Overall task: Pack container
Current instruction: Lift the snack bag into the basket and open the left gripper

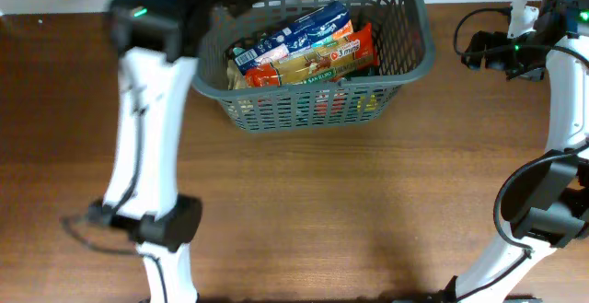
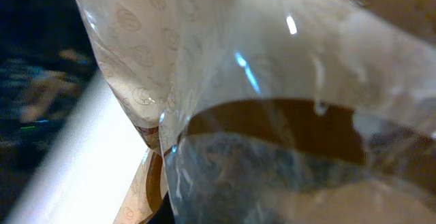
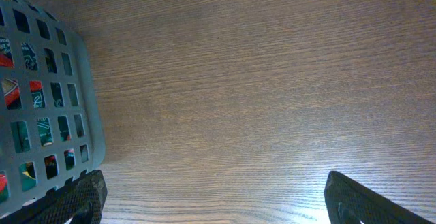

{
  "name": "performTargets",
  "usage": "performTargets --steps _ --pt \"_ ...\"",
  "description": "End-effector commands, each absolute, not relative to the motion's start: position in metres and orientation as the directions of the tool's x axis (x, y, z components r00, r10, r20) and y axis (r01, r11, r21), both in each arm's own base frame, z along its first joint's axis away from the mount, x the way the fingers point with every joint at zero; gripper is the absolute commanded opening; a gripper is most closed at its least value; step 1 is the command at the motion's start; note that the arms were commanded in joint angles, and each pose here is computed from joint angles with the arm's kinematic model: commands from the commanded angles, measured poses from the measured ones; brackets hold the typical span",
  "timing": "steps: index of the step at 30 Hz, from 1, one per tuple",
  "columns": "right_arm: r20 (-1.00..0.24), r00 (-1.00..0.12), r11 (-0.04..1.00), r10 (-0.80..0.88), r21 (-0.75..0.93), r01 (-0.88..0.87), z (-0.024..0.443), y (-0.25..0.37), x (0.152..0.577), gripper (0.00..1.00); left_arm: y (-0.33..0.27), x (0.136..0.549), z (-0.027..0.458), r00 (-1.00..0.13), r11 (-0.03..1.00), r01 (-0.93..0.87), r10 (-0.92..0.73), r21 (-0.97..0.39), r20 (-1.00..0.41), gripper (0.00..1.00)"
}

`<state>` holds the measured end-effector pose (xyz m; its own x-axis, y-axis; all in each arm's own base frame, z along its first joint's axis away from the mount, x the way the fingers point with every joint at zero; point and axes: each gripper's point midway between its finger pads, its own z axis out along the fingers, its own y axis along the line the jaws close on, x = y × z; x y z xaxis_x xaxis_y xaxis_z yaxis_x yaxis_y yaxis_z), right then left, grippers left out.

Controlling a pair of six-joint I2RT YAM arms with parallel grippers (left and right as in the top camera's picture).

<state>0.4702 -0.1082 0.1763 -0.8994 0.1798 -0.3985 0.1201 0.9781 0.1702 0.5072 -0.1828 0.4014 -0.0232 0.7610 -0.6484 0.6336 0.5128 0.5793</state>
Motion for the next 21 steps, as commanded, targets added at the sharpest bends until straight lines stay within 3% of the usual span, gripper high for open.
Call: performTargets --steps 1,7,14,15,16,17,21 --pt "-0.408 -0.894 0.976 0.187 0.179 0.122 0.182 -0.107 0.469 0.99 -0.192 0.535 0.323 -0.081 0.445 0.724 0.814 0.527 -0.576 0.02" --pt "-0.408 -0.894 0.976 0.187 0.179 0.122 0.182 -0.107 0.469 0.99 -0.207 0.55 0.256 -0.133 0.414 0.79 0.835 0.452 -0.533 0.02" --pt "-0.409 -0.893 0.976 0.187 0.179 0.122 0.183 -0.107 0.469 0.99 -0.21 0.547 0.222 -0.172 0.398 0.828 0.851 0.397 -0.496 0.02" --pt "-0.408 -0.894 0.976 0.187 0.179 0.122 0.182 -0.107 0.469 0.99 -0.209 0.544 0.22 -0.177 0.396 0.832 0.853 0.389 -0.491 0.19" --pt "-0.408 -0.894 0.976 0.187 0.179 0.122 0.182 -0.107 0.469 0.99 -0.208 0.543 0.219 -0.192 0.405 0.832 0.851 0.378 -0.489 0.54" --pt "-0.408 -0.894 0.976 0.187 0.179 0.122 0.182 -0.107 0.469 0.99 -0.205 0.542 0.222 -0.219 0.431 0.821 0.844 0.374 -0.49 0.99" --pt "-0.408 -0.894 0.976 0.187 0.179 0.122 0.182 -0.107 0.469 0.99 -0.185 0.542 0.259 -0.339 0.577 0.708 0.783 0.407 -0.521 0.99"
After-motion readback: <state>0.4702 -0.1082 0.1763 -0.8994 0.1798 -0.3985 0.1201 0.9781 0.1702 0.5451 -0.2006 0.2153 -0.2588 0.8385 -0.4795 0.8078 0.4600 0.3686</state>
